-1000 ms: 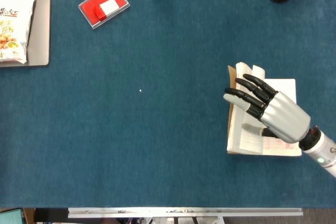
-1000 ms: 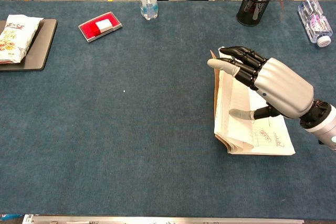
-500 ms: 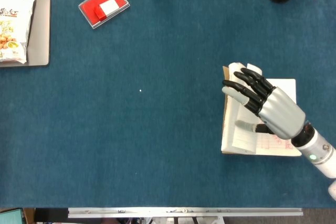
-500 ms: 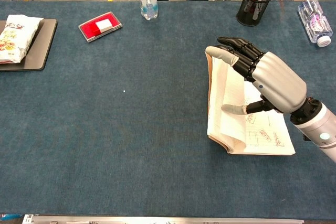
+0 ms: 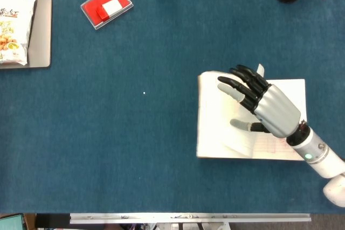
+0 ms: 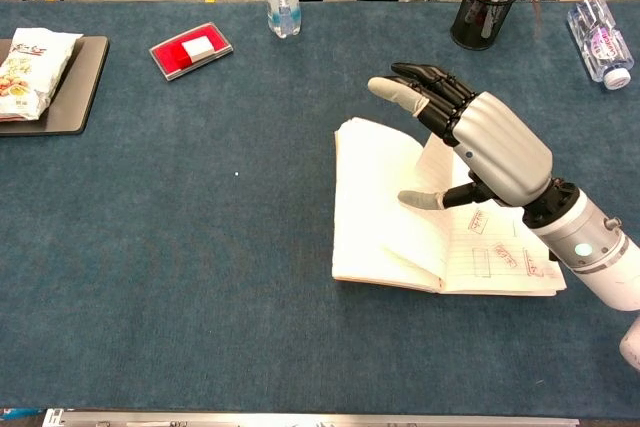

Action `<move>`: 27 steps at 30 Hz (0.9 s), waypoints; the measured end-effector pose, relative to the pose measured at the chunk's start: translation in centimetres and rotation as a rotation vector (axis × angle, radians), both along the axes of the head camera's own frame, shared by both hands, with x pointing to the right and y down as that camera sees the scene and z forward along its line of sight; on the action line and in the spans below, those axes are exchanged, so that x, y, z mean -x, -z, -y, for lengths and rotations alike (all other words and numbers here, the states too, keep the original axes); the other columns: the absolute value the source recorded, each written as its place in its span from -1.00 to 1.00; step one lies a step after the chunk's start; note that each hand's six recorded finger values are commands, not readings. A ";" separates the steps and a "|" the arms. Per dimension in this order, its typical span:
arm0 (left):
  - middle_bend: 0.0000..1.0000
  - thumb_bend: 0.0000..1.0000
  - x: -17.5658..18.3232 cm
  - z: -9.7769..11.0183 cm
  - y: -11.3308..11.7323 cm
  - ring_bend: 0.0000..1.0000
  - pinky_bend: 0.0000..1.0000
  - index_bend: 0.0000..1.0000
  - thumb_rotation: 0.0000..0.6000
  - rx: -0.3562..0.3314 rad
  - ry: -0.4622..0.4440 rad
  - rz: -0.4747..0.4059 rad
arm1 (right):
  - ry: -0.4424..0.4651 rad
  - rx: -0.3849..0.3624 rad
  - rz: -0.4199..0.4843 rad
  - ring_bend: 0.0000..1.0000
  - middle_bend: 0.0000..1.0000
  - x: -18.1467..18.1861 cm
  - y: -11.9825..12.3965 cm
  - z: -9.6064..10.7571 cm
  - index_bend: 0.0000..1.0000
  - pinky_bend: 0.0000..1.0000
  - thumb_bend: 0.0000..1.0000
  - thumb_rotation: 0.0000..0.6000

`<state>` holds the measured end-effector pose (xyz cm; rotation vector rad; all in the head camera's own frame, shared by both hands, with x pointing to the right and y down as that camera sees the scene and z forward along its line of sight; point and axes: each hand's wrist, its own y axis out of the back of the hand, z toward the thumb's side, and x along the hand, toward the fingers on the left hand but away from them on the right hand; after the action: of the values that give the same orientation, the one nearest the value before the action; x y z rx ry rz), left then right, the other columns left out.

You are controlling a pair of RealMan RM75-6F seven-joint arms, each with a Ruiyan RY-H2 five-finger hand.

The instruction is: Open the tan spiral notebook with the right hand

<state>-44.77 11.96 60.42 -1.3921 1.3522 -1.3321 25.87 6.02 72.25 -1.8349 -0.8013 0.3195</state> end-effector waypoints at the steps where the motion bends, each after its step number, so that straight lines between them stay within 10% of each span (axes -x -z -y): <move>1: -0.53 -0.50 0.0 0.0 0.0 -0.81 -0.49 -0.02 1.00 -0.001 0.000 0.000 | 0.000 0.000 0.003 -0.95 -0.74 0.1 0.0 0.0 -0.98 -0.81 -0.87 1.00; 27: -0.53 -0.50 0.0 0.1 -0.2 -0.81 -0.49 -0.02 1.00 0.009 0.002 0.007 | -0.051 -0.061 0.055 -0.95 -0.74 -2.6 3.1 1.0 -0.98 -0.81 -0.87 1.00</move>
<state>-44.75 11.90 60.63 -1.3912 1.3446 -1.3446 28.49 5.00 69.14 -1.7742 -0.8878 0.2756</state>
